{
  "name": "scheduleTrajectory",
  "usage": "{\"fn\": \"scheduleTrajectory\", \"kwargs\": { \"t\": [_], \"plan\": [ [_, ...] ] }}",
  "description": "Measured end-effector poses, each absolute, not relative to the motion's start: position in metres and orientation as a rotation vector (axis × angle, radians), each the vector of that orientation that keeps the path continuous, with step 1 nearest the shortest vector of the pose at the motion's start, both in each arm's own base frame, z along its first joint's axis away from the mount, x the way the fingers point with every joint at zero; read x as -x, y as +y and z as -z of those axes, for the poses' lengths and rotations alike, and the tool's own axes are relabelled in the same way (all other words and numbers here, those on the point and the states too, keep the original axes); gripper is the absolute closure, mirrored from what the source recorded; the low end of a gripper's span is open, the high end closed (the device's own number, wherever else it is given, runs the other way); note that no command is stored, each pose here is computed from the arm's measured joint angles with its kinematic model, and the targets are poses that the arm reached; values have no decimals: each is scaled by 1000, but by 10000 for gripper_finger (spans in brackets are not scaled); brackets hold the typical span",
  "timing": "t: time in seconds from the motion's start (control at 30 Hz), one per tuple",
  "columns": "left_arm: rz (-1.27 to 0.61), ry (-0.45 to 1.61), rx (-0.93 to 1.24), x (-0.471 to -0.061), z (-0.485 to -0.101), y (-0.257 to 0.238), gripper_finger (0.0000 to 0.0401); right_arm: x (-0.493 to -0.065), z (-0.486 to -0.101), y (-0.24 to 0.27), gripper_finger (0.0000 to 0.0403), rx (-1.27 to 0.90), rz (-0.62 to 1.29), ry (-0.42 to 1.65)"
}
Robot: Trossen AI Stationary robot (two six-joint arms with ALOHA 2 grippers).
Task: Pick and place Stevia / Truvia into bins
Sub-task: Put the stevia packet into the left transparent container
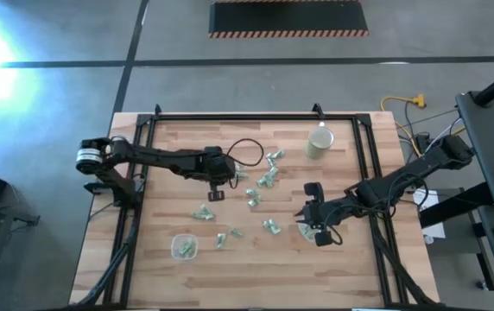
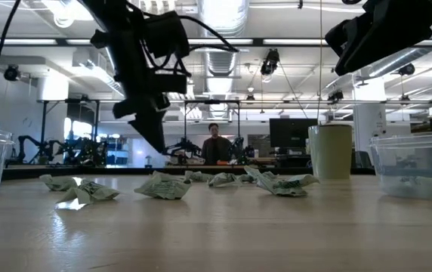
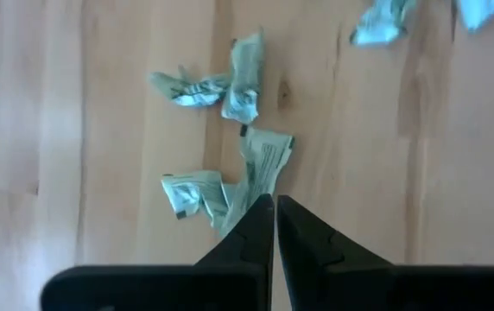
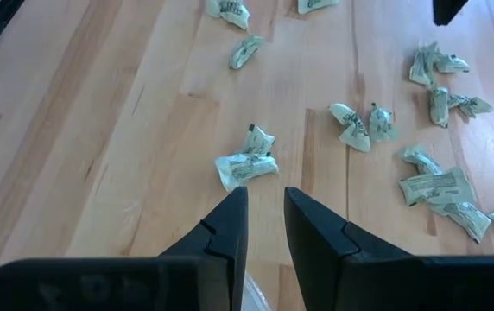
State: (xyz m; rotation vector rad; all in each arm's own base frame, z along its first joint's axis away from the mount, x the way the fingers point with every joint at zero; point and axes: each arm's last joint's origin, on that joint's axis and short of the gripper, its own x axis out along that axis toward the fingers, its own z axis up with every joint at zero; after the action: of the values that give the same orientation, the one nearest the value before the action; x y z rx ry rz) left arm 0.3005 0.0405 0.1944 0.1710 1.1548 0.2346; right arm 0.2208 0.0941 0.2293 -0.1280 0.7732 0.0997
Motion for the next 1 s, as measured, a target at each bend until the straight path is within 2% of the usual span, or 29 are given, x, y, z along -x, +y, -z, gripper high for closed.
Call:
{"fn": "scheduleTrajectory", "kwargs": {
  "t": [0.1, 0.37, 0.53, 0.67, 1.0],
  "plan": [
    [-192, 1188, -219, -304, -185, 41, 378, -221, -229, 94, 335, 129, -100, 772],
    [-167, 1213, -249, -312, -168, 45, 270, -221, -228, 94, 335, 133, -101, 773],
    [-182, 1204, -241, -313, -167, 50, 221, -220, -227, 94, 335, 133, -100, 774],
    [-189, 1200, -240, -313, -168, 54, 205, -220, -227, 94, 335, 134, -100, 775],
    [-158, 1195, -229, -317, -161, 60, 203, -220, -226, 94, 335, 131, -99, 775]
  ]
}}
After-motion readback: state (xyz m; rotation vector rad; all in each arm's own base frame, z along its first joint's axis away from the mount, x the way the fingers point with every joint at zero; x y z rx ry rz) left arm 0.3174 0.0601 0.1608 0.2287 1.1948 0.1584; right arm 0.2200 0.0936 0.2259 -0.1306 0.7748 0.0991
